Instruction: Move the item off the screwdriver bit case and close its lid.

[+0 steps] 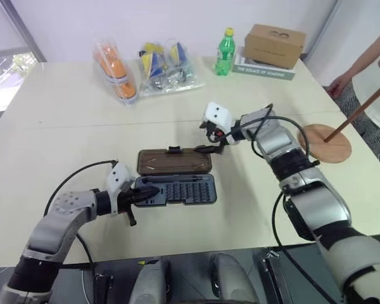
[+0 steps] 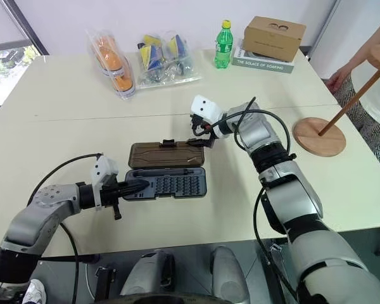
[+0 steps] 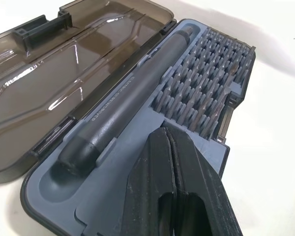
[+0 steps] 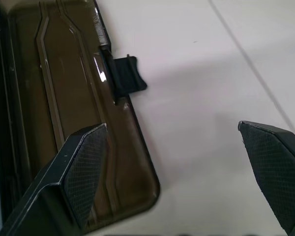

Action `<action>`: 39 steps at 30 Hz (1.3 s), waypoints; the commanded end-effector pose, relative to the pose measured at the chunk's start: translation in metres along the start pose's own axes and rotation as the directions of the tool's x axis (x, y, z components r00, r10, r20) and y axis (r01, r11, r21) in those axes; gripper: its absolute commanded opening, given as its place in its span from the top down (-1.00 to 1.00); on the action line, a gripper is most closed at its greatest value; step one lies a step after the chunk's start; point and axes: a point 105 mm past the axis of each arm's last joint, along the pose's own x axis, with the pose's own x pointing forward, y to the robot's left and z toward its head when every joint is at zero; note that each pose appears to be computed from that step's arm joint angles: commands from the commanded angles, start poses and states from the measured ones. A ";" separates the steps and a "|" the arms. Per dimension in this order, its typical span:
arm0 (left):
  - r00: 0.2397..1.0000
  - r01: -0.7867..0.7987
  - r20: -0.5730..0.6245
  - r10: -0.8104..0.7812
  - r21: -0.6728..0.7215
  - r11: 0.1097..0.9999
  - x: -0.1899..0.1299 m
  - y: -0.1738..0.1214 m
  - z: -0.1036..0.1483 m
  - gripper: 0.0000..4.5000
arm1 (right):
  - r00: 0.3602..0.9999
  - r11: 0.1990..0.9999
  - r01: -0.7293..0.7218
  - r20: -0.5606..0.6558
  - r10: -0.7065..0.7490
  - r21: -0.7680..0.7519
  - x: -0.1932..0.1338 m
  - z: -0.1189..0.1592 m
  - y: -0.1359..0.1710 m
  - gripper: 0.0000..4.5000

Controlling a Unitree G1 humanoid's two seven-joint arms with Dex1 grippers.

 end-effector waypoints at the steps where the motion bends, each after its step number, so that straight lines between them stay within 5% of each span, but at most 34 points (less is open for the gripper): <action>1: 1.000 -0.006 -0.025 0.005 -0.014 1.000 -0.002 -0.003 -0.007 1.00 | 1.000 0.999 0.005 0.017 -0.005 -0.042 0.002 0.010 -0.002 -0.98; 19: 0.999 -0.045 -0.007 0.045 -0.020 0.999 -0.004 0.000 -0.003 1.00 | 0.998 0.999 0.035 -0.043 -0.034 0.017 0.013 -0.022 -0.004 -0.98; 22: 0.999 -0.049 -0.009 0.049 -0.021 0.999 -0.005 0.001 -0.004 1.00 | 0.998 0.999 0.036 -0.050 -0.034 0.022 0.013 -0.024 -0.004 -0.61; 28: 0.999 -0.051 -0.012 0.051 -0.015 0.999 -0.005 0.003 -0.004 1.00 | 0.997 1.000 0.009 -0.073 -0.008 0.011 0.013 -0.032 0.001 0.69; 30: 0.999 -0.051 -0.012 0.051 -0.013 0.999 -0.005 0.003 -0.004 1.00 | 0.997 1.000 -0.011 -0.080 0.011 -0.003 0.013 -0.034 0.004 0.98; 34: 0.998 -0.054 -0.012 0.054 -0.010 0.999 -0.005 0.005 -0.003 1.00 | 0.996 0.999 -0.039 -0.084 0.036 -0.033 0.014 -0.035 0.010 0.98; 39: 0.999 -0.051 -0.014 0.051 -0.007 0.999 -0.006 0.005 -0.004 1.00 | 0.999 0.962 -0.013 -0.040 0.002 -0.273 0.010 -0.023 0.013 0.98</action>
